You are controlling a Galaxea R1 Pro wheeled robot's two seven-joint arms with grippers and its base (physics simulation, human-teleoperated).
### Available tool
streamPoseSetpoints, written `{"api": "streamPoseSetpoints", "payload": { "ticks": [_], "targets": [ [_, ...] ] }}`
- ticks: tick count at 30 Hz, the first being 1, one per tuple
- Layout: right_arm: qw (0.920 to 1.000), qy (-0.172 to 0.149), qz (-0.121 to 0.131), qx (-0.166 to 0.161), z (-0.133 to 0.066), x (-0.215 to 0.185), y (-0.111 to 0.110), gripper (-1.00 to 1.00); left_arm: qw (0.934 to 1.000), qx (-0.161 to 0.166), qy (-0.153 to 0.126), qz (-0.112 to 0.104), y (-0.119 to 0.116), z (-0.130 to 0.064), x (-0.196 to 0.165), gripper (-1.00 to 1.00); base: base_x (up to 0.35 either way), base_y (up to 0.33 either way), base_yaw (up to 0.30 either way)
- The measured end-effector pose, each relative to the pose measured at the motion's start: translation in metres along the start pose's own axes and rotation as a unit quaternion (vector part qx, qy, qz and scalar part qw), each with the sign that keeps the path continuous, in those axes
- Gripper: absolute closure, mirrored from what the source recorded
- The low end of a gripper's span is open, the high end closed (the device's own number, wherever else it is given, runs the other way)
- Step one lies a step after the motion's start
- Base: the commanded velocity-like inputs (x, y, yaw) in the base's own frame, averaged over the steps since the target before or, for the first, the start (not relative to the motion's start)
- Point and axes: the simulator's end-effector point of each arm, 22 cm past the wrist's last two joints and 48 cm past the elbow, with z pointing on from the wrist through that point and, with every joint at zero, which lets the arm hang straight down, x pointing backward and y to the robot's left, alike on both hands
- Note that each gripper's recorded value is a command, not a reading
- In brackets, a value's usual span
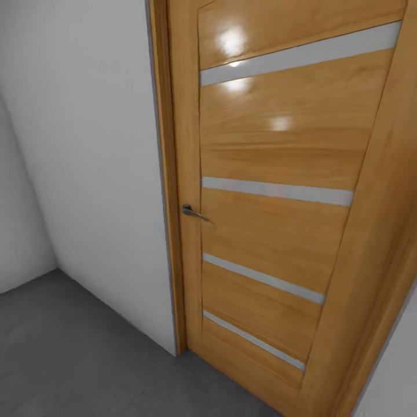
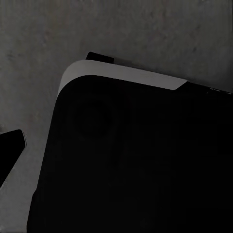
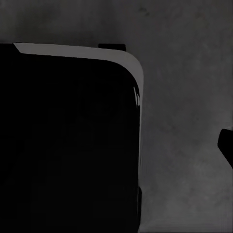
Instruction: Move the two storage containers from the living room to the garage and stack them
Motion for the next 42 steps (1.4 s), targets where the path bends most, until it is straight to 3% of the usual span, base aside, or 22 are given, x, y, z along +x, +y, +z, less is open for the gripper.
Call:
{"api": "streamPoseSetpoints", "payload": {
  "ticks": [29,42],
  "targets": [
    [1.0000,0.000,0.000,0.000,0.0000,0.0000,0.0001,-1.00,1.0000,0.000,0.000,0.000,0.0000,0.0000,-0.0002,-1.00,0.038,0.153,-0.289],
    [1.0000,0.000,0.000,0.000,0.0000,0.0000,0.0001,-1.00,1.0000,0.000,0.000,0.000,-0.0001,0.0000,-0.0002,-1.00,0.014,0.030,-0.288]
  ]
}}
